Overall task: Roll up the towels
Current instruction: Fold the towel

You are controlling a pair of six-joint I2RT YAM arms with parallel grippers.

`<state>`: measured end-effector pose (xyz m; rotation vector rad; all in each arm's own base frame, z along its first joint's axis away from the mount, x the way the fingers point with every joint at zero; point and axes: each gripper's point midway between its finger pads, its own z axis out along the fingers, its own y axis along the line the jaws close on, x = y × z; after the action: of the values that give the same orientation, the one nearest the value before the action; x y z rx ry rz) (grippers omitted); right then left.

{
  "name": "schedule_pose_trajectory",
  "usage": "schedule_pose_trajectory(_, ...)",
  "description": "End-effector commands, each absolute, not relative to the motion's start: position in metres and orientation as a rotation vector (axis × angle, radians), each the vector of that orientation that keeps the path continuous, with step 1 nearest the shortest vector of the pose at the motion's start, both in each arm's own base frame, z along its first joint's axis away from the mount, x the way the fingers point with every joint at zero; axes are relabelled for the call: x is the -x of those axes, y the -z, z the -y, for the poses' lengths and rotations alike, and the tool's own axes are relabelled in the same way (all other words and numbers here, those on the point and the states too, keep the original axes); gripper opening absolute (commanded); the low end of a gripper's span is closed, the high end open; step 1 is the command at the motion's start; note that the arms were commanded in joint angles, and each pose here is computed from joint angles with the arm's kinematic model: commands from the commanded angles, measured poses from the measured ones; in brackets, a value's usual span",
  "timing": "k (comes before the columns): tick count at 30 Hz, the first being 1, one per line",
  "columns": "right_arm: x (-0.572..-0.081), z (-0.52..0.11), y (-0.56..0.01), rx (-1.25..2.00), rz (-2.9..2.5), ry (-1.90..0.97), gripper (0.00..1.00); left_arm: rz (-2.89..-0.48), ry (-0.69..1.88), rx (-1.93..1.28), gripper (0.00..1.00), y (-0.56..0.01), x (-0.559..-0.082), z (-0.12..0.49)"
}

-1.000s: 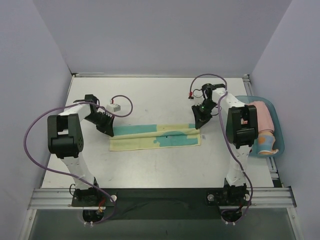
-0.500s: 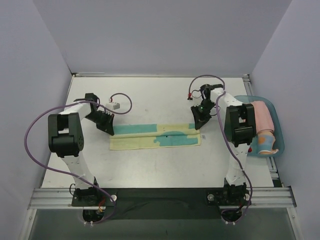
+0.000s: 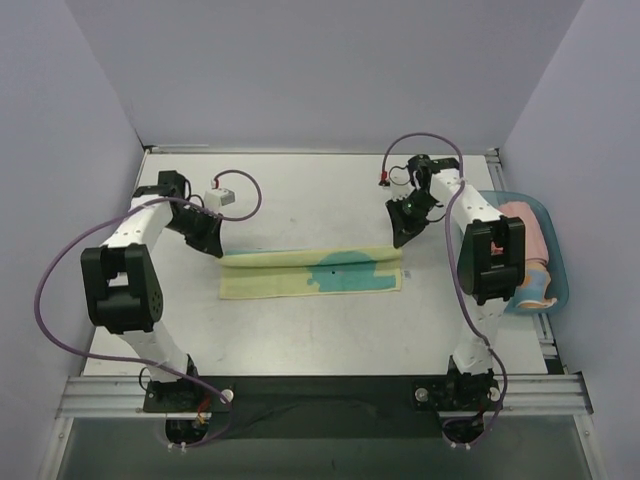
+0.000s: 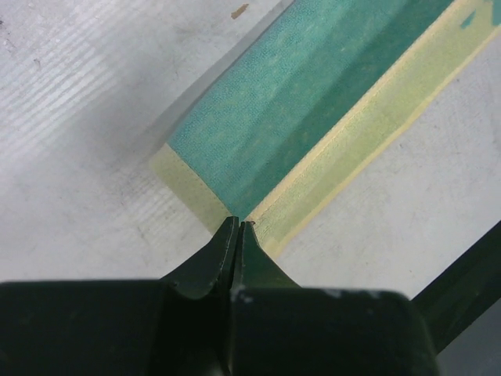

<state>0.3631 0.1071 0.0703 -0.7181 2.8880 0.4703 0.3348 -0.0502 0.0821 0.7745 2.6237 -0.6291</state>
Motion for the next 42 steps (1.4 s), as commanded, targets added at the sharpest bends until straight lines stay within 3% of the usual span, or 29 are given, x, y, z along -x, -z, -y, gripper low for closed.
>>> schedule_pose_trajectory(1,-0.334,-0.097,-0.084,0.759,-2.931,-0.464,0.0,-2.609,0.651,-0.821,0.0,-0.1,-0.314,0.052)
schedule_pose_trajectory(9,-0.311,-0.097,-0.048,0.791,-3.01,-0.473,0.0,-2.715,0.701,-0.82,0.0,-0.061,-0.278,0.052)
schedule_pose_trajectory(21,-0.31,-0.098,-0.019,0.798,-3.057,-0.446,0.0,-2.784,0.628,-0.725,0.0,-0.008,-0.286,0.045)
schedule_pose_trajectory(36,-0.403,-0.101,-0.111,0.711,-2.762,-0.363,0.0,-2.49,0.5,-0.677,0.0,-0.121,-0.387,0.042)
schedule_pose_trajectory(42,-0.397,-0.103,-0.114,0.72,-2.753,-0.4,0.0,-2.441,0.507,-0.694,0.0,-0.133,-0.384,0.045)
